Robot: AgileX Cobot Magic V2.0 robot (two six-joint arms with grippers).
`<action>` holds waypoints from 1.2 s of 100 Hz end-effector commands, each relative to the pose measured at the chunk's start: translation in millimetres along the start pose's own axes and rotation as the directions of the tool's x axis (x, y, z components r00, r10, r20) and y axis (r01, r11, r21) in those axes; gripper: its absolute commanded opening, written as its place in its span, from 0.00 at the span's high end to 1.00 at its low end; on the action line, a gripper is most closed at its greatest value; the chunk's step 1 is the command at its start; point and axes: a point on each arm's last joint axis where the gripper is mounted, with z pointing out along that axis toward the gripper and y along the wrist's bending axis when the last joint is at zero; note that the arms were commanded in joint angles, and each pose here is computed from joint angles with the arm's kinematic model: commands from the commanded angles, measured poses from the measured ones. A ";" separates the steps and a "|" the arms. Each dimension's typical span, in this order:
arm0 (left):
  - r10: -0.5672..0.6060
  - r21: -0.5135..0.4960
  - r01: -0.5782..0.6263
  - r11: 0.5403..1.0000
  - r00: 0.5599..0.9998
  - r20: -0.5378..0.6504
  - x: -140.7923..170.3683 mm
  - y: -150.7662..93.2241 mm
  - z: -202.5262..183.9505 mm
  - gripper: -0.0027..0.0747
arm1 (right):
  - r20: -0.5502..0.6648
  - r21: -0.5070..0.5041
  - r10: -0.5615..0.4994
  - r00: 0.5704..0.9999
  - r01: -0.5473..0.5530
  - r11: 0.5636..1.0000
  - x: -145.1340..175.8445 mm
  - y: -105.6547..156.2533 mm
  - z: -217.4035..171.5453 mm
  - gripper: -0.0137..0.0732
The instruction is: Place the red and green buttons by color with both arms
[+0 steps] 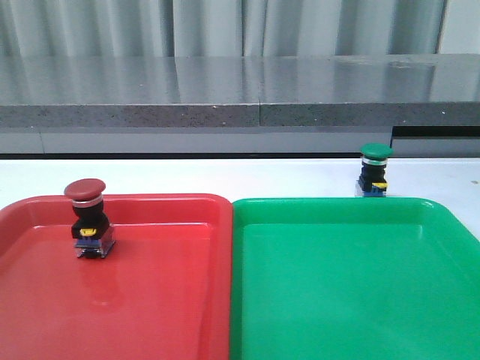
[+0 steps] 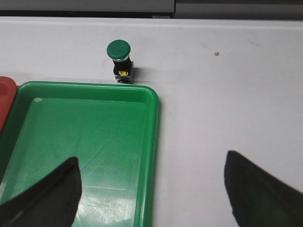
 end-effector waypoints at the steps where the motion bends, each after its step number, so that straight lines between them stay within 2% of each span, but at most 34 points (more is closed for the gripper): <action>1: -0.020 0.003 0.019 1.000 0.998 0.063 5.4 -0.4 -0.7 0.99 | 0.089 -0.015 0.012 0.996 -0.011 1.000 -17.3 1.8 -1.3 0.13; 32: -0.020 0.003 0.019 1.000 0.998 0.063 5.4 -0.4 -0.7 0.99 | -0.004 -0.056 -0.013 1.000 0.013 0.998 -53.5 12.1 45.9 0.13; 51: -0.020 0.003 0.019 1.000 0.998 0.063 5.4 -0.4 -0.7 0.99 | -0.070 -0.095 -0.050 0.996 0.043 0.995 -79.4 28.9 93.4 0.13; 70: -0.020 0.003 0.019 1.000 0.998 0.063 5.4 -0.4 -0.7 0.99 | -0.148 -0.091 -0.053 0.988 0.040 0.995 -98.7 34.8 143.8 0.13; 91: -0.020 0.003 0.019 1.000 0.998 0.063 5.4 -0.4 -0.7 0.99 | -0.212 -0.085 -0.052 0.976 0.035 0.996 -108.7 38.5 191.2 0.13; 120: -0.020 0.003 0.019 1.000 0.998 0.063 5.4 -0.4 -0.7 0.99 | -0.256 -0.087 -0.061 0.965 0.040 0.995 -112.2 44.1 234.6 0.13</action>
